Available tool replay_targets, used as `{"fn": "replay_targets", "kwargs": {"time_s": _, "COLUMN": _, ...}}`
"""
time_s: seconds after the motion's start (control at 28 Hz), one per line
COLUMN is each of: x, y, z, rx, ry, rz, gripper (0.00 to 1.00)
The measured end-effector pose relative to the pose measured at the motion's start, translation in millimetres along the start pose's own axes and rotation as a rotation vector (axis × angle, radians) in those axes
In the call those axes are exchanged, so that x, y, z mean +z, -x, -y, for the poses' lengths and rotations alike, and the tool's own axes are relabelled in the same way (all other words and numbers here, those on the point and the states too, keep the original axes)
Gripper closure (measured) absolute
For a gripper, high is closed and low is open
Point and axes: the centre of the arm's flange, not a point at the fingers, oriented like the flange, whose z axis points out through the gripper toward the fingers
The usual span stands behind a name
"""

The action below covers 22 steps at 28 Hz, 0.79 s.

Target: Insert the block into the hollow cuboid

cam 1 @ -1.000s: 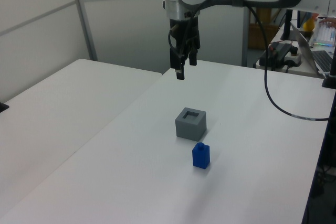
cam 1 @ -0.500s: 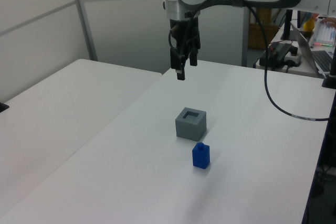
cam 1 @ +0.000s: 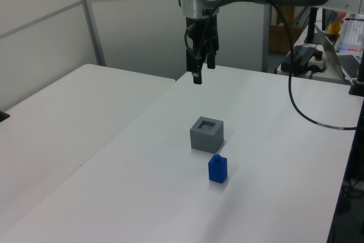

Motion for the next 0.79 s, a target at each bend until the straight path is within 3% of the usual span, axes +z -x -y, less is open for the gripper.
{"fn": "replay_targets", "kwargs": {"time_s": 0.79, "x": 0.6, "y": 0.6, "z": 1.9, "rx": -0.003, "ry": -0.001, "rz": 0.007, "gripper": 0.00}}
